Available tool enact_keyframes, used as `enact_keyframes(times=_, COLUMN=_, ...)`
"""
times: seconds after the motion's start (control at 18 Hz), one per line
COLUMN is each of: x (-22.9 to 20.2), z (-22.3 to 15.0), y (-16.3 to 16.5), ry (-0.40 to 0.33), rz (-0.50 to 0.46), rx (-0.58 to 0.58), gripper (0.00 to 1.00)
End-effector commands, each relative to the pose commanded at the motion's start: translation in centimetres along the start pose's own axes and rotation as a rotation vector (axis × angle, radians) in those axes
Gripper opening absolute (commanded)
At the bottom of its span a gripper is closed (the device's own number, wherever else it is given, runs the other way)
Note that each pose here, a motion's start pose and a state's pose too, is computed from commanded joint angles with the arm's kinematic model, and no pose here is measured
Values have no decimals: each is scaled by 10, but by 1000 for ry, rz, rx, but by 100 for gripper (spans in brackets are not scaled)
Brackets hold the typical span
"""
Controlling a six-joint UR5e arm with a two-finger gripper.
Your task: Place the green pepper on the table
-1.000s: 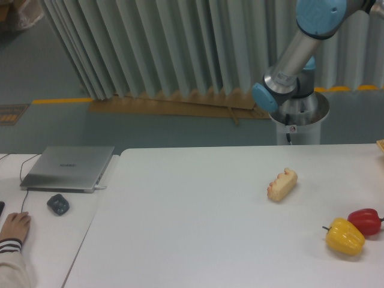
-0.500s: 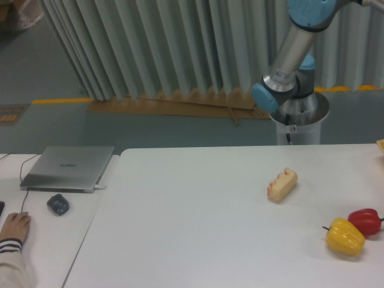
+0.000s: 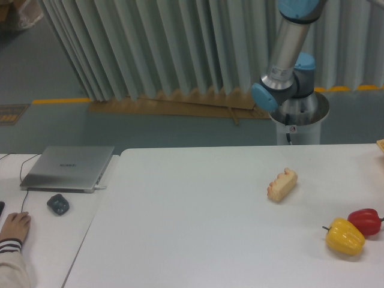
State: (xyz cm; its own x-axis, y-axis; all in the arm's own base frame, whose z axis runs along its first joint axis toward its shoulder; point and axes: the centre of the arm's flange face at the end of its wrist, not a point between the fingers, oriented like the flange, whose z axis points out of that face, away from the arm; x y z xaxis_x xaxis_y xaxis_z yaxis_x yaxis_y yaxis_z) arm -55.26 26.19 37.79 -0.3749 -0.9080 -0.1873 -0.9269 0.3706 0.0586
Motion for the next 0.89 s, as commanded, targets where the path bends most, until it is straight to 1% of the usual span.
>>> enact_keyframes(times=0.28, x=-34, z=7, y=-28, ry=-6, rz=-112, rx=35, gripper=63)
enact_keyframes(times=0.44, x=-56, z=1, y=-39, ry=-4, rz=-147, rx=28, gripper=63)
enact_keyframes(times=0.67, x=-96, z=8, y=-54, ry=2, rz=-211, rx=44, gripper=63)
enact_keyframes(times=0.83, x=-129, z=13, y=-68, ry=25, rz=-280, rx=48, gripper=63)
enact_keyframes(times=0.89, x=-136, z=12, y=-71, ry=49, rz=-305, rx=43, gripper=62)
